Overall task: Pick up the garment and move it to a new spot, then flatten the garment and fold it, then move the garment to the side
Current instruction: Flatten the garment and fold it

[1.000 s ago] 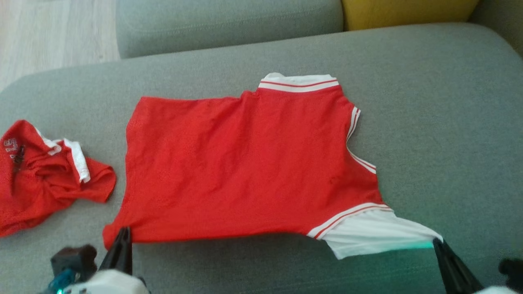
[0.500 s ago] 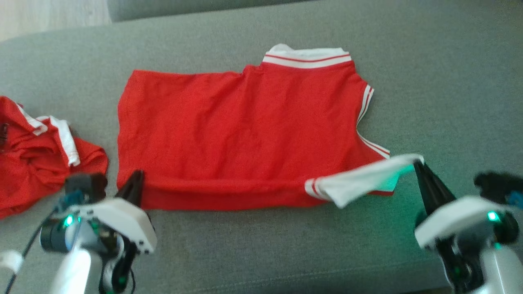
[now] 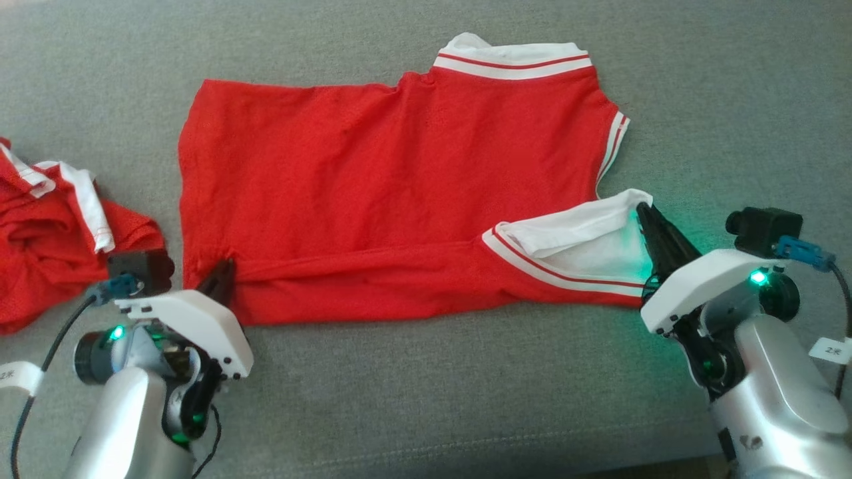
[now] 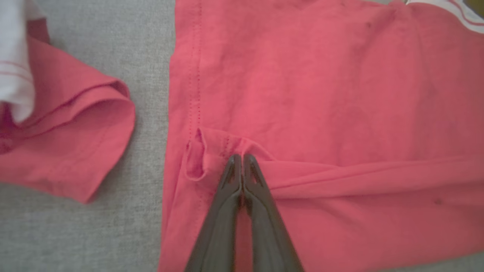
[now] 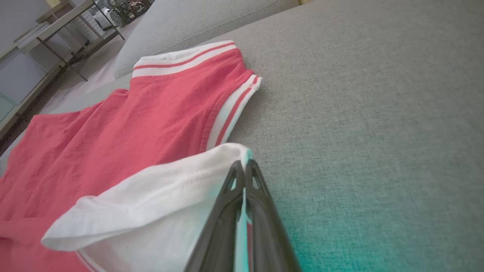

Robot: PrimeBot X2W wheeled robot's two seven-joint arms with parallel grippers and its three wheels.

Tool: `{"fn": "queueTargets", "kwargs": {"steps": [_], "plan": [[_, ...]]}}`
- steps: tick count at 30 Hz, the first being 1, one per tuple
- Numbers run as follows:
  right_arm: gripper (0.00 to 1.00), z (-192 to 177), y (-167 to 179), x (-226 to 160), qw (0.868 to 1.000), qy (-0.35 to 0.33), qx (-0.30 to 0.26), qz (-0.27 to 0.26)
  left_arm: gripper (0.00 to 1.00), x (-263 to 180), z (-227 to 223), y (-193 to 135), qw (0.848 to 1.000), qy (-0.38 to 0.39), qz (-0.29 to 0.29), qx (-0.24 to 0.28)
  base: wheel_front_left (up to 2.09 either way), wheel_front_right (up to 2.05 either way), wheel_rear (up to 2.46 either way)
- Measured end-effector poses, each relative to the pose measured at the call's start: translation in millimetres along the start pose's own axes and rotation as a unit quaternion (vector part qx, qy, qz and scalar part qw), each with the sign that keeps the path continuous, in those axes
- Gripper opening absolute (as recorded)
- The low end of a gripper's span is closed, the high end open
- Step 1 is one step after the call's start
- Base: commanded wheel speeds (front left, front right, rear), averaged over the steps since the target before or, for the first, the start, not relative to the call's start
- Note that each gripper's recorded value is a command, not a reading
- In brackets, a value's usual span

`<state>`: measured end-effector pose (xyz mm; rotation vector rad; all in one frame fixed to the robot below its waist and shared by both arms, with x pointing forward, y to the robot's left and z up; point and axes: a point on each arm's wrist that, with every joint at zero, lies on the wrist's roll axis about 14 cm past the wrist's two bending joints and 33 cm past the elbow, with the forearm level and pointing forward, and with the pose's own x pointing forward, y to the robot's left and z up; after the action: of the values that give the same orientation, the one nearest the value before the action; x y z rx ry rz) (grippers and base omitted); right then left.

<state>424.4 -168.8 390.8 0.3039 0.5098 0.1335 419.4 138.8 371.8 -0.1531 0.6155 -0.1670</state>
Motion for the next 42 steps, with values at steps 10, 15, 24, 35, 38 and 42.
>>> {"fn": "queueTargets", "kwargs": {"steps": [10,15,24,35,38,42], "plan": [[1.0,29,5,-5,0.995,-0.093,-0.017,0.013,1.0,-12,28,-7,0.994,-0.109,0.01,-0.031,0.0,0.0,0.0],[1.0,51,7,-26,0.983,-0.168,-0.065,0.013,1.0,-38,45,-6,0.979,-0.199,0.036,-0.022,0.0,0.0,0.0],[1.0,72,18,-70,0.963,-0.243,-0.116,0.004,1.0,-78,82,-14,0.951,-0.305,0.05,0.03,0.0,0.0,0.0],[1.0,50,20,-107,0.967,-0.233,-0.103,-0.013,1.0,-101,49,-15,0.957,-0.28,0.054,0.047,0.0,0.0,0.0],[1.0,47,19,-112,0.969,-0.228,-0.099,-0.017,1.0,-104,40,-16,0.96,-0.269,0.051,0.05,0.0,0.0,0.0],[1.0,47,19,-115,0.969,-0.227,-0.098,-0.019,1.0,-106,37,-15,0.962,-0.265,0.052,0.045,0.0,0.0,0.0]]}}
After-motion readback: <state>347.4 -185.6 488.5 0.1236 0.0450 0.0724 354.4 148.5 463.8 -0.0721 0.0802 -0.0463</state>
